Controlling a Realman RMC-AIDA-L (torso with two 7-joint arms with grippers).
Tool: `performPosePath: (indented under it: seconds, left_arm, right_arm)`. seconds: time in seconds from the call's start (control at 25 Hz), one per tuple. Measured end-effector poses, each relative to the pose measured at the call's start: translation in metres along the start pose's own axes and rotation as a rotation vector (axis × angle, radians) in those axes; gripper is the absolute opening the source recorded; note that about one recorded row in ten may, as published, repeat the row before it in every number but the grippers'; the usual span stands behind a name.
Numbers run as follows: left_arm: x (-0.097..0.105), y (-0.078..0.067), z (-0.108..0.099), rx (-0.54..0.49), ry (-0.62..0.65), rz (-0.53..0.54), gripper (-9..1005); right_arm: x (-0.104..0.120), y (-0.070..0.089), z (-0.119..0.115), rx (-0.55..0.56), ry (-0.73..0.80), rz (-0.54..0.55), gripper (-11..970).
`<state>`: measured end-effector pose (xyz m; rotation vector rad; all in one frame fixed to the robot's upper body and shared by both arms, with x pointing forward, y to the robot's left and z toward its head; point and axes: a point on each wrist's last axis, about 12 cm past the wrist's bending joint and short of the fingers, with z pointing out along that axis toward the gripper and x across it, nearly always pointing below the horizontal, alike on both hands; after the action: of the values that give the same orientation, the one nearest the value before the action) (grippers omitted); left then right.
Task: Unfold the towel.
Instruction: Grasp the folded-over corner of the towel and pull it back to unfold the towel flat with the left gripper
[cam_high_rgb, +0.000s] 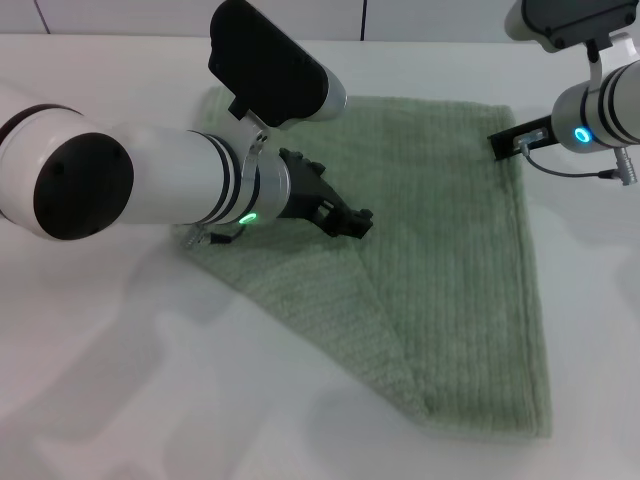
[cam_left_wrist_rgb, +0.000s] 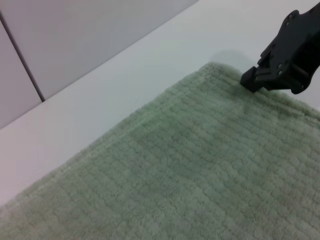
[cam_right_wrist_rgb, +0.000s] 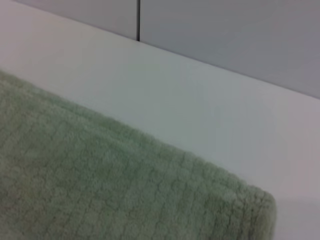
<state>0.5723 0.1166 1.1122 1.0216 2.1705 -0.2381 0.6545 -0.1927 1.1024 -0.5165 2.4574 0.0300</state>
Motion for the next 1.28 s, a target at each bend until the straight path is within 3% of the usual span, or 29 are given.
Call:
performPosePath:
  seconds: [0.44,1.28]
  left_arm:
    - [-0.001,-0.004,0.002,0.012,0.013,0.018,853]
    - [0.004,0.005,0.016,-0.017,0.032,0.005,853]
  right_arm:
    - [-0.001,0.001,0.001,0.001,-0.001,-0.005,0]
    - [0.000,0.004,0.002,-0.010,0.009,0.000,-1]
